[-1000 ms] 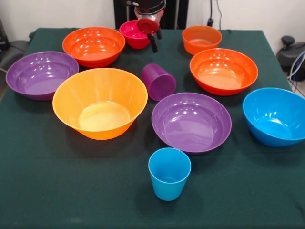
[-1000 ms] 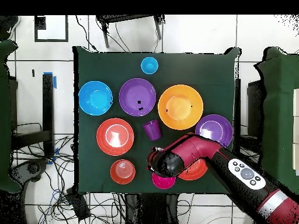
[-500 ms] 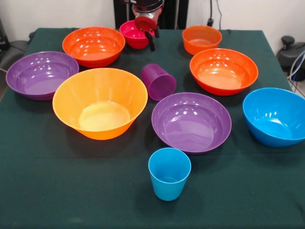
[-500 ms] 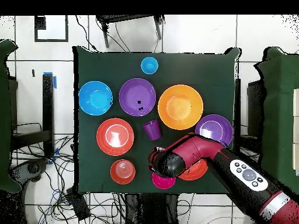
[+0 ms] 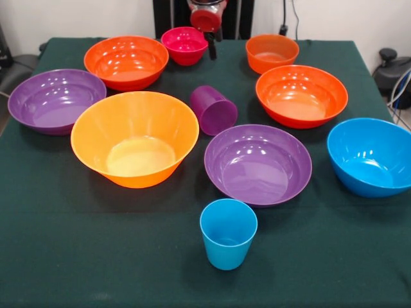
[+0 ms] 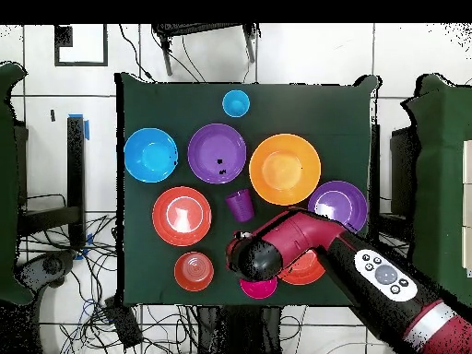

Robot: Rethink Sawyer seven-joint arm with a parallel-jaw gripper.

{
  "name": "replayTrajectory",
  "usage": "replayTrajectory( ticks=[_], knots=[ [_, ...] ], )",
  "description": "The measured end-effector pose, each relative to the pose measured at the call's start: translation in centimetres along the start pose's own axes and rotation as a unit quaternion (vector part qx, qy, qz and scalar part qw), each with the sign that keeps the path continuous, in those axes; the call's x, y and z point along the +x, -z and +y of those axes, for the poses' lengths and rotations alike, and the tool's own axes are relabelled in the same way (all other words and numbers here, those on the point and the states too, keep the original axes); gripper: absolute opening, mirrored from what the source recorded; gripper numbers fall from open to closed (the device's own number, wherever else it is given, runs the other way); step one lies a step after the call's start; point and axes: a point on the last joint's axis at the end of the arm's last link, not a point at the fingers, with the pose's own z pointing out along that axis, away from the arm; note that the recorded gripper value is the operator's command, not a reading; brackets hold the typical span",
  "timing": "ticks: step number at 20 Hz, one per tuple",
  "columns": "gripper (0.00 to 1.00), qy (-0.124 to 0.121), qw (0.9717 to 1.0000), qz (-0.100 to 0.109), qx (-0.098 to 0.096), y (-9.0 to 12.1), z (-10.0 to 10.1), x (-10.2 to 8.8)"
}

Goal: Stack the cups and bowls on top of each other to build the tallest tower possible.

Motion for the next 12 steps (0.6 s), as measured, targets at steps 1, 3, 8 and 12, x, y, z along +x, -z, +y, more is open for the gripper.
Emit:
replayTrajectory(
  ticks=[1, 3, 8, 12],
  knots=[
    [1.0, 0.002, 1.0, 0.001, 0.0, 0.0, 0.0, -0.2],
    [1.0, 0.009, 1.0, 0.002, -0.001, -0.1, 0.2, -0.8],
    [1.0, 0.022, 0.9997, 0.004, -0.004, -0.4, 0.5, -1.9],
    [1.0, 0.039, 0.9992, 0.006, -0.009, -0.9, 1.1, -3.5]
  ],
)
